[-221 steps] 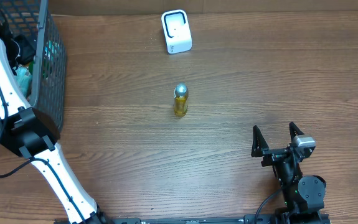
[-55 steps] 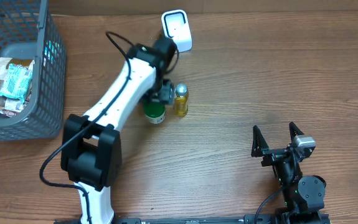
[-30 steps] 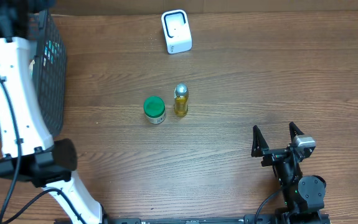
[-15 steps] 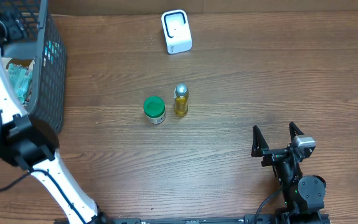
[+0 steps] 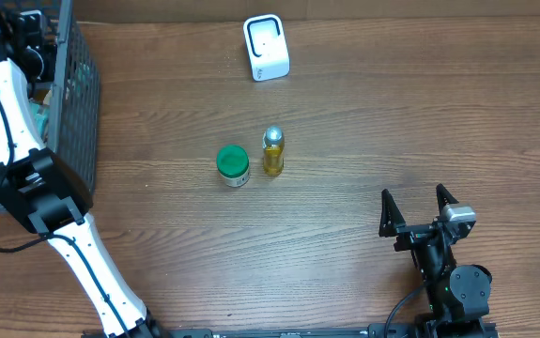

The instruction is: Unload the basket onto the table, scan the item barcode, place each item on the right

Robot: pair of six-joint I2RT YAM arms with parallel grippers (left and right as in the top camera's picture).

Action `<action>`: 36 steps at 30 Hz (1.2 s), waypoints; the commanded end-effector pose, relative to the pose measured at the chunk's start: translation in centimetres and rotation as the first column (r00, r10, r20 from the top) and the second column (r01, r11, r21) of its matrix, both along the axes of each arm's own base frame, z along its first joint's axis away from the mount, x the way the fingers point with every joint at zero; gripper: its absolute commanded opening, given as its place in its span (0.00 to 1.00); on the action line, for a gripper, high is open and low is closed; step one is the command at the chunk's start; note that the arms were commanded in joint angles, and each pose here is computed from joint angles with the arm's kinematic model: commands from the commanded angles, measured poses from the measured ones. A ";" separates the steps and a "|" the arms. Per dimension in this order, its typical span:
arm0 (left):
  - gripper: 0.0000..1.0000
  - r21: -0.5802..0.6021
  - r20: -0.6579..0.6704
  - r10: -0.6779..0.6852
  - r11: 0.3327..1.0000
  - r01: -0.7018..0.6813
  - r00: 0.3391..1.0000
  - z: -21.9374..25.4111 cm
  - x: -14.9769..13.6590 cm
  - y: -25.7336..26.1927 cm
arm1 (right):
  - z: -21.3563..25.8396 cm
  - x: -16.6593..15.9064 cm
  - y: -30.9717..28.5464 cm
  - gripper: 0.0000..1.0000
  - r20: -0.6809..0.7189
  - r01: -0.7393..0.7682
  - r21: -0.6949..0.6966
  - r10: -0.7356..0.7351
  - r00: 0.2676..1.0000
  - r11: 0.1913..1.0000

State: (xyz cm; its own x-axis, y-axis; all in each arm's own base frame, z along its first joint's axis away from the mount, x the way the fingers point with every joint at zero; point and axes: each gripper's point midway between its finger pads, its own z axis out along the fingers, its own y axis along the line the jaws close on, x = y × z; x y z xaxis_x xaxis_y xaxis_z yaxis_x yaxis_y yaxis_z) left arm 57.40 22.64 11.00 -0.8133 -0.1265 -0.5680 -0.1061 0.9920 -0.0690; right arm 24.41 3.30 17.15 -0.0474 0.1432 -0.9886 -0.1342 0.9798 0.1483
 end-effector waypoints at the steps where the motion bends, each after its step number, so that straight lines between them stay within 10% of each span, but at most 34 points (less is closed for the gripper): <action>1: 0.80 -0.018 -0.013 -0.068 0.998 0.068 0.998 -2.7 0.4 -0.4 | -0.2 0.0 0.1 1.00 0.004 -0.002 -0.004 0.002 1.000 1.000; 10: 0.81 -0.057 -0.108 -0.076 0.996 0.070 0.991 -9.1 -0.2 -0.5 | -0.2 0.0 0.1 1.00 0.004 -0.002 -0.004 0.002 1.000 1.000; 15: 0.49 -0.044 -0.086 -0.075 0.996 0.071 0.994 -8.4 0.2 -0.3 | -0.2 0.0 0.1 1.00 0.004 -0.002 -0.004 0.002 1.000 1.000; 29: 0.71 -0.075 -0.110 -0.050 0.996 0.041 0.993 -8.1 -0.5 -0.6 | -0.2 0.0 0.1 1.00 0.004 -0.002 -0.004 0.002 1.000 1.000; 36: 0.73 -0.128 0.062 -0.028 0.991 0.036 0.998 0.7 0.6 -1.1 | -0.2 0.0 0.1 1.00 0.004 -0.002 -0.004 0.002 1.000 1.000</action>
